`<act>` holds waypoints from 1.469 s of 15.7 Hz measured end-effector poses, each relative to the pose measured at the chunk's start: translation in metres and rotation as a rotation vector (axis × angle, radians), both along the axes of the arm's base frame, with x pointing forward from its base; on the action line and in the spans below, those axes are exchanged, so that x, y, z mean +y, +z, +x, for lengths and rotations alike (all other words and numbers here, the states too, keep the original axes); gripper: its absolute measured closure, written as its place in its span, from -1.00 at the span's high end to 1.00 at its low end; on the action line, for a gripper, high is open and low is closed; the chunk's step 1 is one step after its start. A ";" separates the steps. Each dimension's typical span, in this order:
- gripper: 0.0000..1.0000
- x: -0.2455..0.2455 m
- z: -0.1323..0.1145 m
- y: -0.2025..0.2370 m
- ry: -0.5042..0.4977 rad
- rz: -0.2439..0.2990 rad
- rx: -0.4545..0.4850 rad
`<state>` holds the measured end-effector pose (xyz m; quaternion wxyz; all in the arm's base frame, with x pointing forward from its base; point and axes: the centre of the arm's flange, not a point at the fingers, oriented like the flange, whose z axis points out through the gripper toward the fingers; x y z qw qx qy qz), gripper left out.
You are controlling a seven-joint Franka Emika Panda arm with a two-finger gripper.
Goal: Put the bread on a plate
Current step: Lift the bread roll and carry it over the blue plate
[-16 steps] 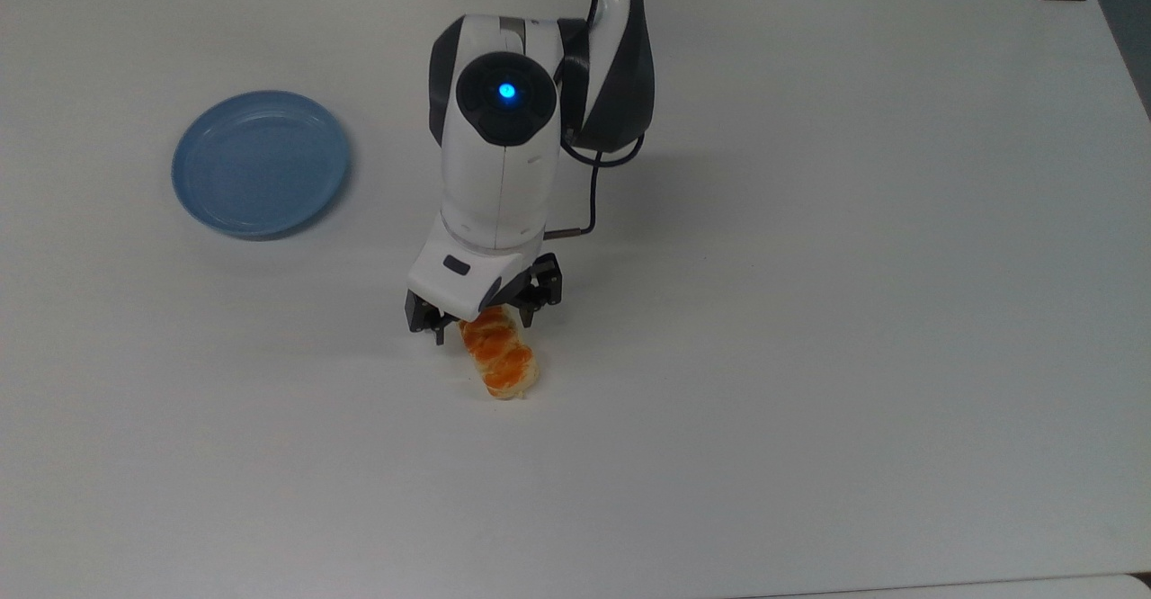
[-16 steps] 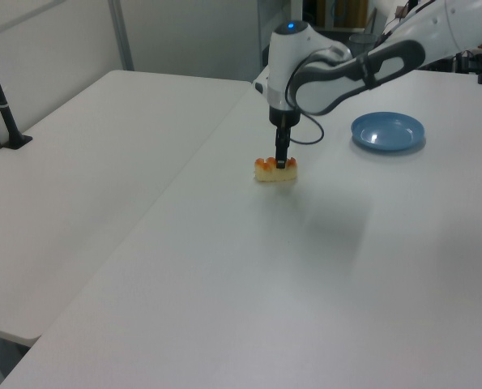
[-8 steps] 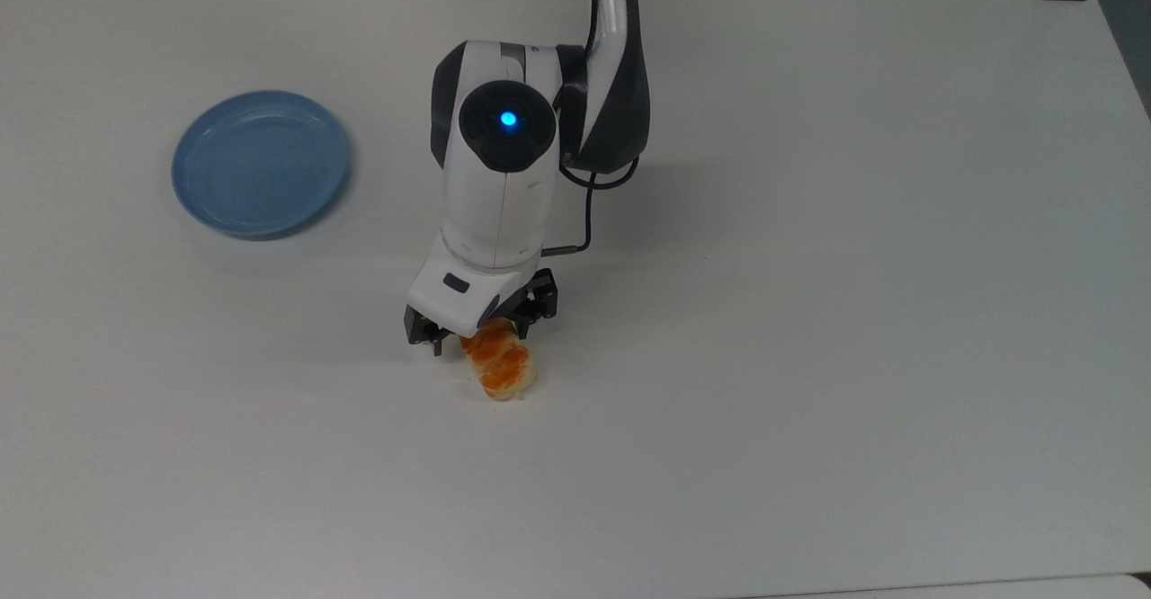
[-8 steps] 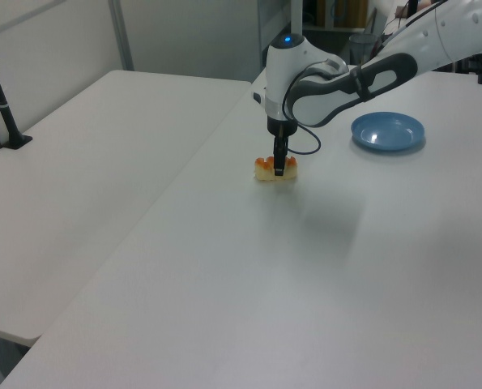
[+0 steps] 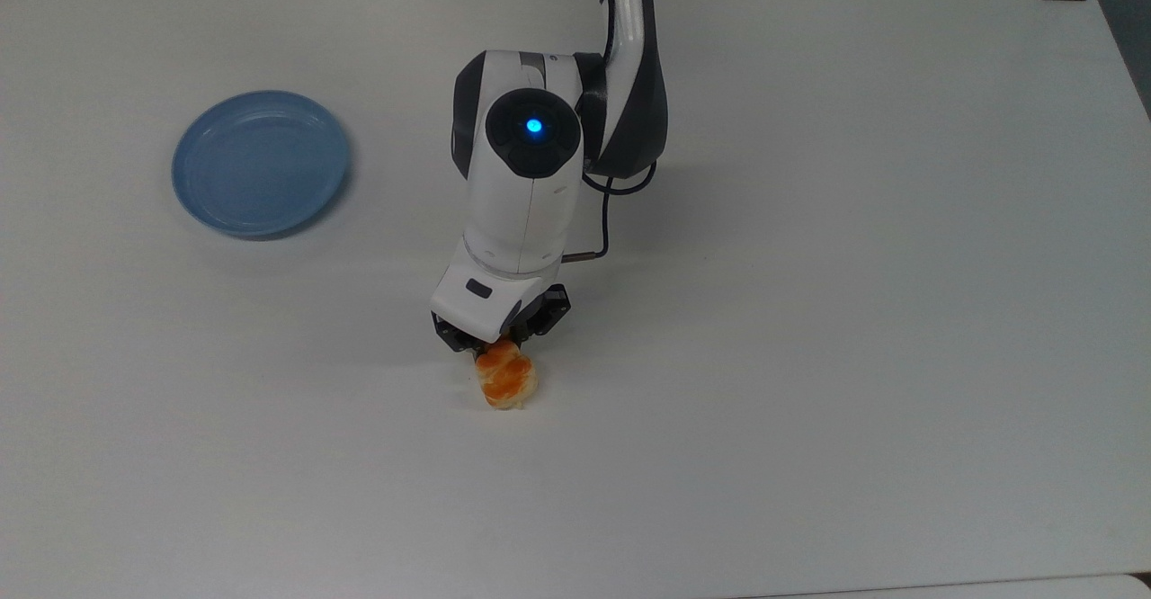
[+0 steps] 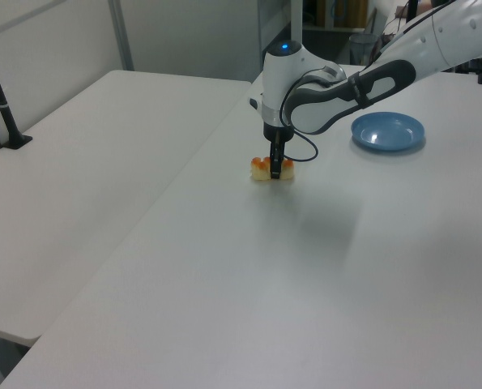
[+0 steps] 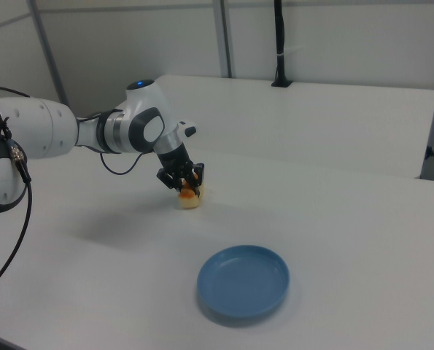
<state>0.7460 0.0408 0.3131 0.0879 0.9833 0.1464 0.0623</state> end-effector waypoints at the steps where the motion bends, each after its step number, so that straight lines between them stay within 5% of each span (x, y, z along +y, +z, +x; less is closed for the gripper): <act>1: -0.26 0.000 0.001 0.002 -0.001 0.000 -0.004; 9: -0.26 -0.046 -0.012 0.108 -0.066 0.022 -0.059; 23: -0.24 -0.241 -0.163 0.108 -0.189 0.040 0.139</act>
